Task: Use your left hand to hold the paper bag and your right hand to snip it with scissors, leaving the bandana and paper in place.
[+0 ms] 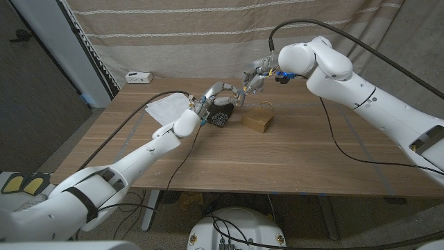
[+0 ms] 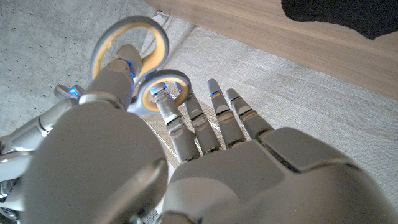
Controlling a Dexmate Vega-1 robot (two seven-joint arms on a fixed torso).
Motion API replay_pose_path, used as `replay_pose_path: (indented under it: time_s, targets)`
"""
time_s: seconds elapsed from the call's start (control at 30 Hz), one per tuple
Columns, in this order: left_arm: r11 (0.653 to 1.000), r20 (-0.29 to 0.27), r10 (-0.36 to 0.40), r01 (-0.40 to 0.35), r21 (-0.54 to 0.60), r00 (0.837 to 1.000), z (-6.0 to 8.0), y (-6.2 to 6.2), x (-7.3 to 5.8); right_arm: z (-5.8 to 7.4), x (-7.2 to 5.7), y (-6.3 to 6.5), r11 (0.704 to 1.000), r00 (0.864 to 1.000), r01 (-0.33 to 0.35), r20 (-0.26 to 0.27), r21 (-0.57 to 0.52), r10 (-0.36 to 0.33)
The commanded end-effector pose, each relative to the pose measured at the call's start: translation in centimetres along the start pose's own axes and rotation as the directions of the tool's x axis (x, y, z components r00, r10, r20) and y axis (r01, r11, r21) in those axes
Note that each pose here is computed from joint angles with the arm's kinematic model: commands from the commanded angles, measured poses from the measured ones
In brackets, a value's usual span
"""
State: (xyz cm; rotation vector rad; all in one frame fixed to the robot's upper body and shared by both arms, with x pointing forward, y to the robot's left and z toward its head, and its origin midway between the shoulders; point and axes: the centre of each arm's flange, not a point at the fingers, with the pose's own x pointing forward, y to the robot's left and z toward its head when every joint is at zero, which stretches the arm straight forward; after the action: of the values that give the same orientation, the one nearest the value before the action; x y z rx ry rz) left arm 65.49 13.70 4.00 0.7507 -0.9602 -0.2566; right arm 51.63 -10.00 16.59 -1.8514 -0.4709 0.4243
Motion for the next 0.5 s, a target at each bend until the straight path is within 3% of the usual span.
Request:
replay_pose_path:
  time_s: [0.03, 0.5]
  targets:
    - [1.0, 0.009, -0.006, 0.007, -0.028, 1.0, -0.05, -0.55, 0.46, -0.28, 0.01, -0.17, 1.0, 1.0, 0.002, 0.004, 0.011, -0.002]
    - [1.0, 0.019, -0.01, 0.01, 0.017, 1.0, 0.15, -0.7, 0.42, -0.22, 0.14, -0.31, 1.0, 1.0, -0.001, 0.011, 0.016, 0.0]
